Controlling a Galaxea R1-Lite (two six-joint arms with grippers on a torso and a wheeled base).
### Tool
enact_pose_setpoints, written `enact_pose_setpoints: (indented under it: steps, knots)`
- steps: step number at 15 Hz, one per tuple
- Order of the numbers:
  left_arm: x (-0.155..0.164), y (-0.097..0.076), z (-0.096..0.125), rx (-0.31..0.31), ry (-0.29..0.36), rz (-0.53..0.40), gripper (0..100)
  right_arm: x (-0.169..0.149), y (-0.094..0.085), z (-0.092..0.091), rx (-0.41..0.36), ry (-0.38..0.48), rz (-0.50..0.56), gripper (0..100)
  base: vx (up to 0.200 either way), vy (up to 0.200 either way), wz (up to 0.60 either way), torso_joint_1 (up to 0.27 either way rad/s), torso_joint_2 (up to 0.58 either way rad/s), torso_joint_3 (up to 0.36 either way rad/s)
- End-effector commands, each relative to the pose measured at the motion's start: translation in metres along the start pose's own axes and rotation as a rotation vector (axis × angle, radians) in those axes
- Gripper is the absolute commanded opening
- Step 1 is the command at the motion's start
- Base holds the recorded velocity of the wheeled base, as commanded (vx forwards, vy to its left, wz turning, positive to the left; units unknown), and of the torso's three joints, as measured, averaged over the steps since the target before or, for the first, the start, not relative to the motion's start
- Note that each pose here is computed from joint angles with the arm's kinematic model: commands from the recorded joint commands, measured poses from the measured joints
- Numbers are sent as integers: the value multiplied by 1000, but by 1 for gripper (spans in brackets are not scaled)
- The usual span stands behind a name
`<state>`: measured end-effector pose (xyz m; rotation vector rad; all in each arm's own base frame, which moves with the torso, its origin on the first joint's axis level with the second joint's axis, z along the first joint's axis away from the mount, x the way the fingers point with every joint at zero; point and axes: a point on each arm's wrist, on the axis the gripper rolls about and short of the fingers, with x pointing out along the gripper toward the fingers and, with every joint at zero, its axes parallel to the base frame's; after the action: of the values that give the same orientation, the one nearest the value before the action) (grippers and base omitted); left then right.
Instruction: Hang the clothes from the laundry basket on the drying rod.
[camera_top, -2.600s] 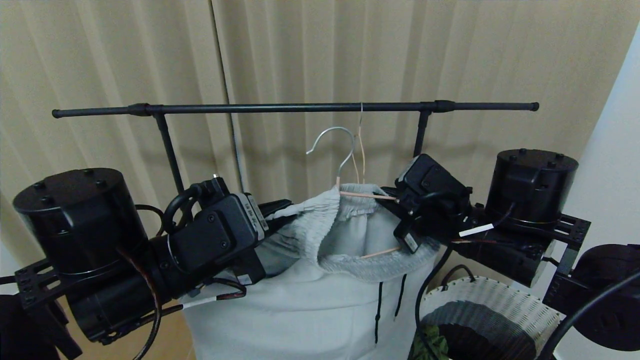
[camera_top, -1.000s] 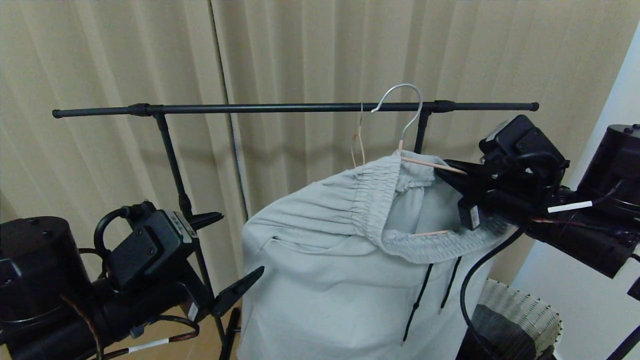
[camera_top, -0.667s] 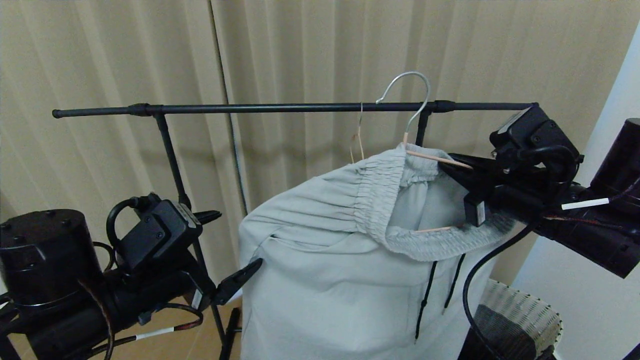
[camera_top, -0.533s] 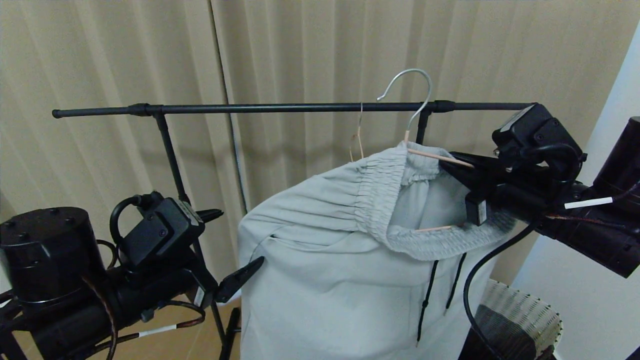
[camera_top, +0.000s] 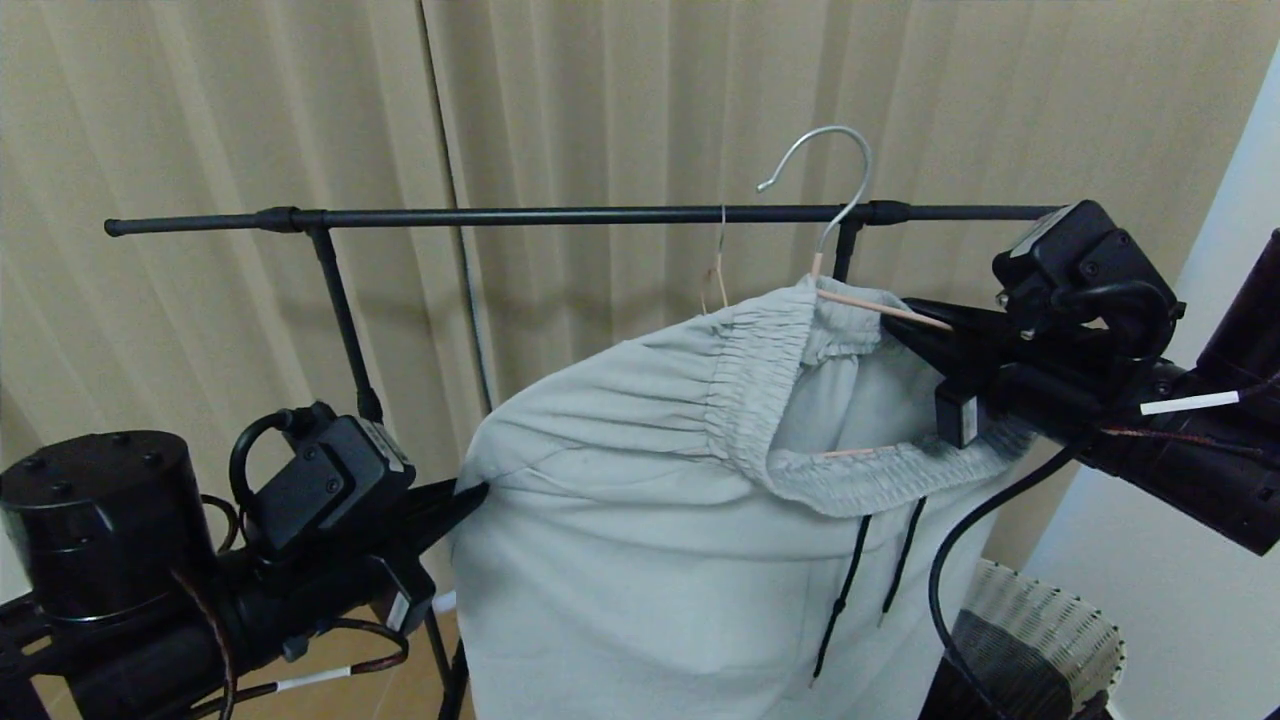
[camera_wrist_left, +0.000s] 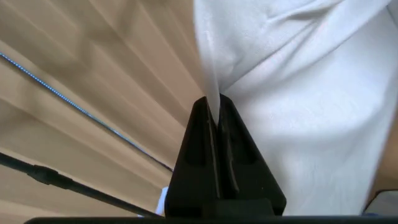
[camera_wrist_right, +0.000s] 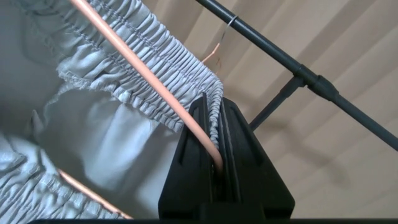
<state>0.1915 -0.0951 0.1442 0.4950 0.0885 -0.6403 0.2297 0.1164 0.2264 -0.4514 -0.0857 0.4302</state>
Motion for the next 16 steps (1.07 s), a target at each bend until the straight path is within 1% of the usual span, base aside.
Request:
enact_pose_setpoints:
  steps: [1, 3, 6, 12, 13, 16]
  knots:
    - [-8, -3, -6, -3, 21, 0, 0, -1, -1, 0, 0, -1, -6, 0, 0, 0, 0, 0, 0, 0]
    - [-13, 2, -13, -13, 48, 32, 0, -1, -6, -1, 0, 7, -25, 0, 0, 0, 0, 0, 0, 0]
    - [-19, 10, -24, -8, 95, 82, 0, -2, -12, -4, 0, 17, -49, 0, 0, 0, 0, 0, 0, 0]
    - [-20, 11, -25, 11, 99, 85, 0, -1, -12, -5, 0, 20, -49, 0, 0, 0, 0, 0, 0, 0]
    - [-20, 11, -25, 13, 101, 84, 100, -2, -12, -5, 0, 20, -49, 0, 0, 0, 0, 0, 0, 0]
    - [-21, 10, -24, 13, 94, 81, 100, -1, -11, -6, 0, 35, -47, 0, 0, 0, 0, 0, 0, 0]
